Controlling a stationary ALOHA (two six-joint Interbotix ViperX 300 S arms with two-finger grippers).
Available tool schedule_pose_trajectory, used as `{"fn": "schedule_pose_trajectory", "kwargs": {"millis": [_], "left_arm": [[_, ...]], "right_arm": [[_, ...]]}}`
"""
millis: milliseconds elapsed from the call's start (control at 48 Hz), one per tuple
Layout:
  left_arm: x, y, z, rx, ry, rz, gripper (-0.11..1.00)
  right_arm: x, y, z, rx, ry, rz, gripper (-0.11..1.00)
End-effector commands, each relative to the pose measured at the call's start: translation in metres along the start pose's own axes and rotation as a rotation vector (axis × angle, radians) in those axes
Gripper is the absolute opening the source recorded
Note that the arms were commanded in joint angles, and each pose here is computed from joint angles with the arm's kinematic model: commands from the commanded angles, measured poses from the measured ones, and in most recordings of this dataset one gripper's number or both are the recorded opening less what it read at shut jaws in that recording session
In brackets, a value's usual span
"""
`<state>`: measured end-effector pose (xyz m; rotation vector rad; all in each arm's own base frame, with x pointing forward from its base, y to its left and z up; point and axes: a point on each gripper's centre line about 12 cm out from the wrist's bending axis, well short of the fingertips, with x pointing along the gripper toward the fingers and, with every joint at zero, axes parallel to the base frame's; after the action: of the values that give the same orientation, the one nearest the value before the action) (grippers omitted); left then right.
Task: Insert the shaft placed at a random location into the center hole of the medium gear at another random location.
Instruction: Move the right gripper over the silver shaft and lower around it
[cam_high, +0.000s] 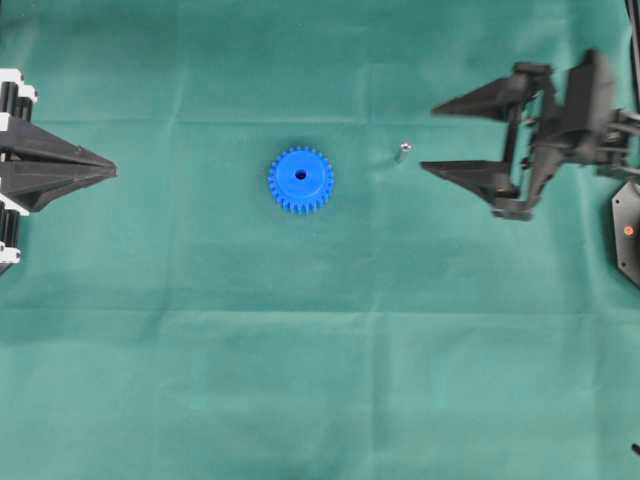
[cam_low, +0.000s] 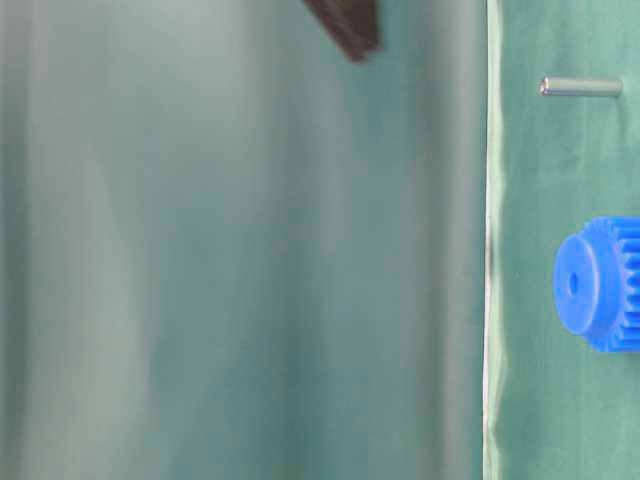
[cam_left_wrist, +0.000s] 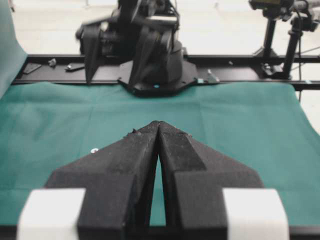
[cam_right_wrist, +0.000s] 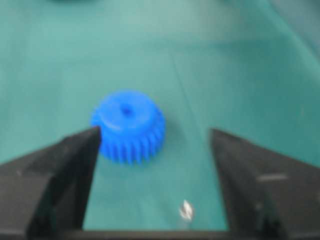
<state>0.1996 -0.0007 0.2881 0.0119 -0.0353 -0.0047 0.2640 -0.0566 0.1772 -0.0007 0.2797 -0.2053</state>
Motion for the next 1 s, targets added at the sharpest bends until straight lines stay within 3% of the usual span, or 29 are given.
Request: {"fn": "schedule_pose_trajectory", "kwargs": {"millis": [0, 437, 979], "left_arm": [[0.003, 0.000, 0.009, 0.001, -0.023, -0.002, 0.00], [0.003, 0.000, 0.007, 0.003, -0.017, -0.001, 0.00], [0.003, 0.000, 0.006, 0.002, -0.009, 0.000, 0.00]], "right_arm": [[0.013, -0.005, -0.005, -0.010, -0.009, -0.018, 0.82], [0.045, -0.013, -0.055, 0.010, 0.124, -0.048, 0.83], [0.050, -0.014, -0.064, 0.020, 0.149, -0.057, 0.70]]}}
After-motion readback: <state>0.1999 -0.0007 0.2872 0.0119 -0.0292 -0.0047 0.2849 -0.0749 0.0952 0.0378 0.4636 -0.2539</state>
